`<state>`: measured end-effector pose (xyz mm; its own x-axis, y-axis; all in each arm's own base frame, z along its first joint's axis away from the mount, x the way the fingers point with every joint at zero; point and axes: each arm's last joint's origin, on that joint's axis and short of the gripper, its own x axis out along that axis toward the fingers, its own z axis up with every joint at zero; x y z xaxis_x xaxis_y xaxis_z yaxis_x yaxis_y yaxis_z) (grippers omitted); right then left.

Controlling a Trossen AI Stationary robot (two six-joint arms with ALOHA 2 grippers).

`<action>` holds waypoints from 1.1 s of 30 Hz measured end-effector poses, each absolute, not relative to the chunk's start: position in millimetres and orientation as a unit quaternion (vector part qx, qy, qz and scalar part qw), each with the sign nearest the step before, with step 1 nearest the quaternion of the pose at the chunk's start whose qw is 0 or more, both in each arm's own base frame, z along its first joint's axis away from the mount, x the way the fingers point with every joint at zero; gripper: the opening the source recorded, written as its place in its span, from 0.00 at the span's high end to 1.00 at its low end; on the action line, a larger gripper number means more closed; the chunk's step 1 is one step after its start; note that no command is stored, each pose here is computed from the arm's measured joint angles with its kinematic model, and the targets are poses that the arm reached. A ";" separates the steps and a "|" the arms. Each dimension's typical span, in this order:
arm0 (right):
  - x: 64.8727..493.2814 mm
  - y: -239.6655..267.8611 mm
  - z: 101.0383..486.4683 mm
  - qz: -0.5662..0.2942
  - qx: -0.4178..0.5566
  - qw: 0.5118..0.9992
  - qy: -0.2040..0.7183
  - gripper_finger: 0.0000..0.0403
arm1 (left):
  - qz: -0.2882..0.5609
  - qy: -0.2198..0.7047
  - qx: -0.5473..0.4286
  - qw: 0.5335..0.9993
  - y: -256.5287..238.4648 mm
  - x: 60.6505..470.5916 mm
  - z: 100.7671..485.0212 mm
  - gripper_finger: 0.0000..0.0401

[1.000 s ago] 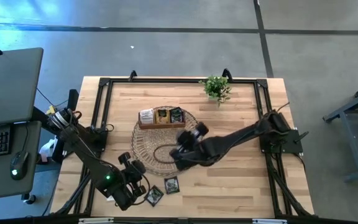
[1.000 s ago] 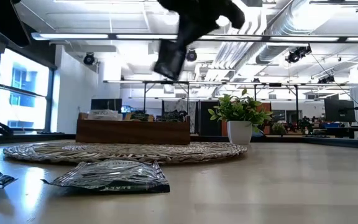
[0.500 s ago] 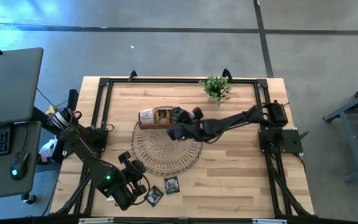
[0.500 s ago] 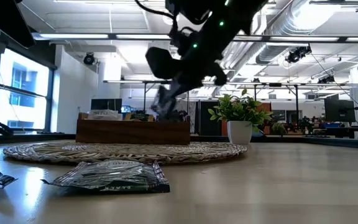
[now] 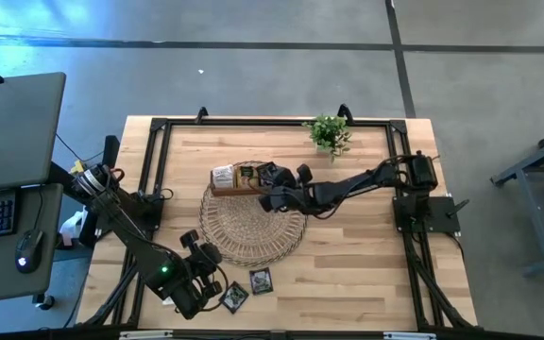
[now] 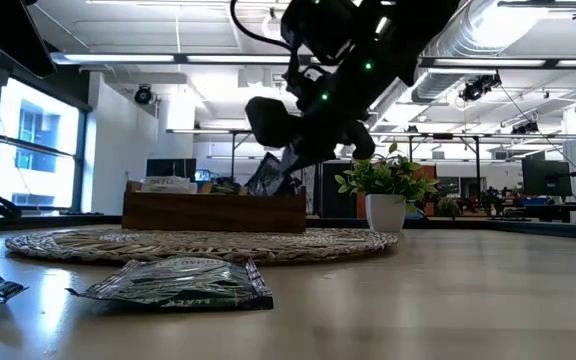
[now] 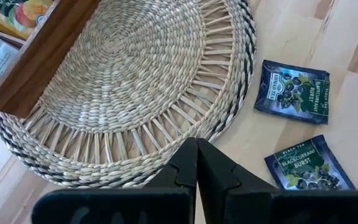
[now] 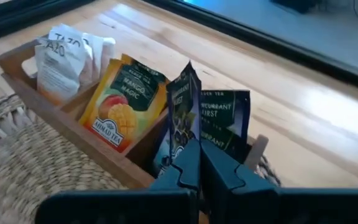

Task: Pick & Place Tea
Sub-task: Put the violet tea packet into the right compartment of the wooden organizer

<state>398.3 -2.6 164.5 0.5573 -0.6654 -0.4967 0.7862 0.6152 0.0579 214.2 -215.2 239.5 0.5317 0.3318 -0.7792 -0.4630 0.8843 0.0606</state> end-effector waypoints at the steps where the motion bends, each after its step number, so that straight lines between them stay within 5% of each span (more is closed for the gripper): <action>1: 398.7 -2.6 164.9 -0.413 0.130 0.874 0.221 1.00 | 0.228 0.427 -0.077 0.872 -215.2 214.2 239.5 1.00; 16: 399.3 -6.1 167.3 -0.389 0.072 0.884 0.249 0.78 | 0.227 0.427 -0.078 0.872 -215.3 214.3 239.5 1.00; 22: 393.6 -2.2 197.6 -0.359 0.062 0.902 0.232 0.73 | 0.227 0.427 -0.078 0.872 -215.4 214.3 239.5 1.00; 33: 371.4 91.9 246.7 -0.028 0.129 0.962 0.239 0.80 | 0.227 0.426 -0.080 0.872 -215.6 214.6 239.5 1.00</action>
<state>371.4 91.9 246.7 0.8841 0.0076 -0.4672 0.1159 0.9650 0.2352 214.6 -215.6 239.5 0.5348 0.3278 -0.7788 -0.4632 0.8846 0.0542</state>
